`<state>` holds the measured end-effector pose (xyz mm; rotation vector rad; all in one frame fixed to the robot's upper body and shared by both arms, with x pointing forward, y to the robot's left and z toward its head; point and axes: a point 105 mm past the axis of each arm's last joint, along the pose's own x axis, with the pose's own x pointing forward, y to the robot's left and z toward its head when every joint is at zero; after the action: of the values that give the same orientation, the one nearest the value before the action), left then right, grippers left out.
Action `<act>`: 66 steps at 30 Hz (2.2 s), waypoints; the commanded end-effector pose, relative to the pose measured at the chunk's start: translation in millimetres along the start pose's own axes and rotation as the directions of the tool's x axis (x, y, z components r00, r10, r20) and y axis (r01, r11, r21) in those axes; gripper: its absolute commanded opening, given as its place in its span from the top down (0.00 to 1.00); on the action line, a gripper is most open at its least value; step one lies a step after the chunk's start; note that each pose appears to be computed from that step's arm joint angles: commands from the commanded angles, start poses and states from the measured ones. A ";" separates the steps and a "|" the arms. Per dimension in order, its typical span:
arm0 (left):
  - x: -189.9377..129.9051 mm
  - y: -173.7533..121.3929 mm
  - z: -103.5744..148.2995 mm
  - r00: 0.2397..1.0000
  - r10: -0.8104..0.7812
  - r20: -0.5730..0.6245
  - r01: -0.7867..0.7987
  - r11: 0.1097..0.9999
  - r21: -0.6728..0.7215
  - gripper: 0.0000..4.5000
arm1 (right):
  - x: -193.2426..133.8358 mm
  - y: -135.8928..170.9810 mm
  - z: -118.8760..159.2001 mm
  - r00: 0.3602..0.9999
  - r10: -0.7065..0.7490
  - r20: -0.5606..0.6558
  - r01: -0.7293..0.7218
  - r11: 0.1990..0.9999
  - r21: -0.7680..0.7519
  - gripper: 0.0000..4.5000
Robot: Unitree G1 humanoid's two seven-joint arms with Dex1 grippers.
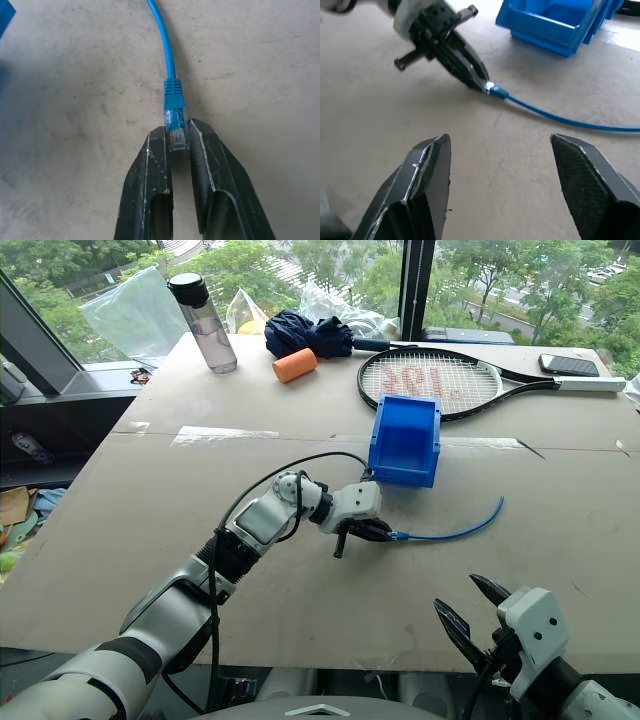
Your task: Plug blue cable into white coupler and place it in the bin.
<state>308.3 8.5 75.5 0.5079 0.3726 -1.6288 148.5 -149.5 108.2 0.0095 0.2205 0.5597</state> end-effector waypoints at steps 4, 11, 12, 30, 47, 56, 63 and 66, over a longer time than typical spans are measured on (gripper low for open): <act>-37.1 -16.5 53.7 0.945 -0.086 0.316 0.163 0.960 -0.228 0.99 | 27.8 15.6 9.0 0.991 0.059 0.121 -0.093 0.950 0.299 0.30; -54.9 -34.9 70.5 0.911 -0.106 0.399 0.241 0.922 -0.304 0.99 | 57.2 12.3 47.3 0.941 0.097 0.324 -0.242 0.863 0.443 0.30; -56.5 -36.7 73.0 0.906 -0.106 0.410 0.249 0.917 -0.312 0.99 | 58.6 13.0 53.2 0.931 0.111 0.348 -0.270 0.850 0.452 0.30; -83.6 -44.4 91.7 0.848 -0.012 0.530 0.283 0.856 -0.433 1.00 | 61.8 19.9 92.8 0.837 0.253 0.485 -0.507 0.692 0.514 0.99; -193.1 -3.2 -33.6 0.674 0.736 0.064 -0.686 0.657 -0.313 0.01 | 76.9 12.7 80.0 0.857 0.258 0.446 -0.480 0.715 0.508 1.00; -165.5 2.7 -56.7 0.685 0.726 0.064 -0.696 0.678 -0.236 0.13 | 78.2 3.5 77.3 0.870 0.257 0.421 -0.455 0.748 0.482 1.00; -150.7 13.9 -71.0 0.781 0.624 0.031 -0.612 0.774 -0.161 0.84 | 73.0 1.0 84.3 0.879 0.220 0.422 -0.423 0.770 0.478 1.00; -146.3 17.2 -69.5 0.814 0.580 0.045 -0.570 0.810 -0.138 0.88 | 70.8 1.1 86.7 0.882 0.209 0.421 -0.411 0.777 0.476 1.00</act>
<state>344.7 171.6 95.9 0.3917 0.2249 -0.9761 229.3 -104.3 162.2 0.7436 0.0882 0.7933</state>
